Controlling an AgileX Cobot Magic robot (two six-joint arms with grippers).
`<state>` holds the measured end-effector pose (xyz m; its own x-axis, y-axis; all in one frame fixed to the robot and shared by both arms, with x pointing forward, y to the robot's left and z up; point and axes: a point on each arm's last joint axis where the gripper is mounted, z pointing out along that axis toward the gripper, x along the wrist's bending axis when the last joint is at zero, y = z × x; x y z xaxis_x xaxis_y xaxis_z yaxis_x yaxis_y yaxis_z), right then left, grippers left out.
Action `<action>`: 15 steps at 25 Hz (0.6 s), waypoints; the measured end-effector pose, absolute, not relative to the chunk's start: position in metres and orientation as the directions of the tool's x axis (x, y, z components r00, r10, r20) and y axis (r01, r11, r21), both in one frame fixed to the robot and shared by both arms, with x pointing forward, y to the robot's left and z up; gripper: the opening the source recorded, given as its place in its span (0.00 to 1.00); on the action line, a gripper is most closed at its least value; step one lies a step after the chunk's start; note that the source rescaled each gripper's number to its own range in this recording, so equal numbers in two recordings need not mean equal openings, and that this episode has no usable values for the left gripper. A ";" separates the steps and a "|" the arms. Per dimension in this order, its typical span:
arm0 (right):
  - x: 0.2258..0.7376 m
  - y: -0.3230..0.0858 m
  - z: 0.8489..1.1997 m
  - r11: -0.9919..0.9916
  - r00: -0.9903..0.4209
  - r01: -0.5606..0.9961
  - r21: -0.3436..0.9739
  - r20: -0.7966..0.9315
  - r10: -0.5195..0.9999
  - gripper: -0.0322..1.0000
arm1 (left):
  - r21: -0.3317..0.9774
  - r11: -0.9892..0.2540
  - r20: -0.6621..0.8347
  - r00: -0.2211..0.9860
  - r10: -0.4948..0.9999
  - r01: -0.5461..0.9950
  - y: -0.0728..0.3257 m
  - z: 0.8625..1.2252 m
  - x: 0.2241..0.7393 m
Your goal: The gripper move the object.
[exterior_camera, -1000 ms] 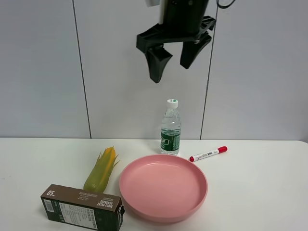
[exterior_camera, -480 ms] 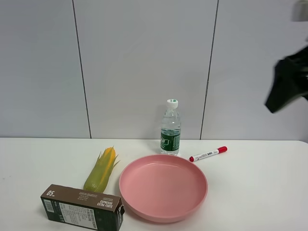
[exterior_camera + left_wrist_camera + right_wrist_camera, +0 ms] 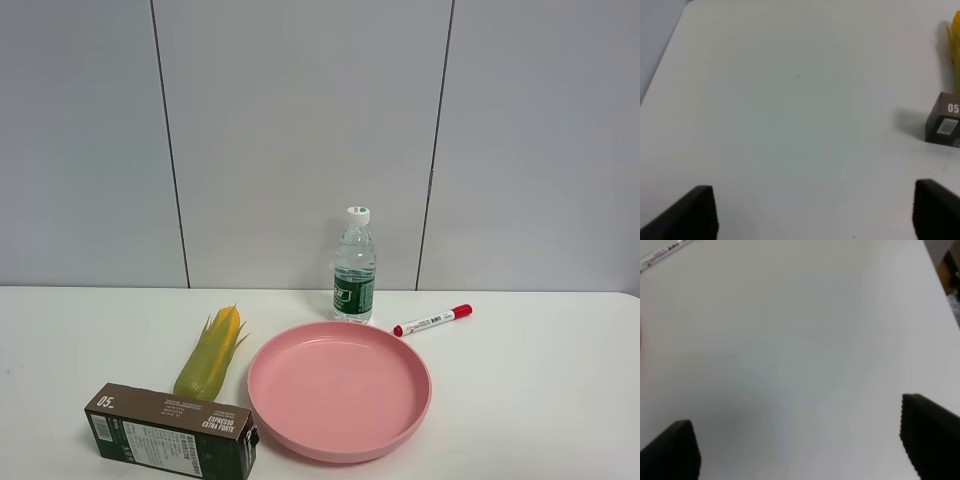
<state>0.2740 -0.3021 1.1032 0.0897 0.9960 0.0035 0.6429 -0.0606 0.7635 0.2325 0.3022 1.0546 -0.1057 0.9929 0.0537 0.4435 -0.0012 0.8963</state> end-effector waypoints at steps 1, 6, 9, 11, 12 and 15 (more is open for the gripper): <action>0.264 -0.303 1.101 -0.063 0.105 0.626 0.777 -0.003 0.995 0.96 | 0.896 -0.001 0.054 -0.106 0.993 0.443 0.302 1.055 0.233; 0.230 -0.300 1.085 -0.090 0.132 0.527 0.845 0.023 0.991 1.00 | 0.896 -0.001 0.054 -0.106 0.993 0.443 0.302 1.055 0.233; 0.222 -0.296 1.070 -0.117 0.112 0.465 0.878 0.073 0.991 1.00 | 0.896 -0.001 0.054 -0.106 0.993 0.443 0.302 1.055 0.233; 0.227 -0.294 1.056 -0.135 0.095 0.476 0.869 0.101 0.990 1.00 | 0.896 -0.001 0.054 -0.106 0.993 0.443 0.302 1.055 0.233; 0.231 -0.293 1.052 -0.142 0.089 0.471 0.871 0.113 0.990 1.00 | 0.896 -0.001 0.054 -0.106 0.993 0.443 0.302 1.055 0.233; 0.235 -0.293 1.049 -0.167 0.098 0.459 0.873 0.137 0.986 1.00 | 0.896 -0.001 0.054 -0.106 0.993 0.443 0.302 1.055 0.233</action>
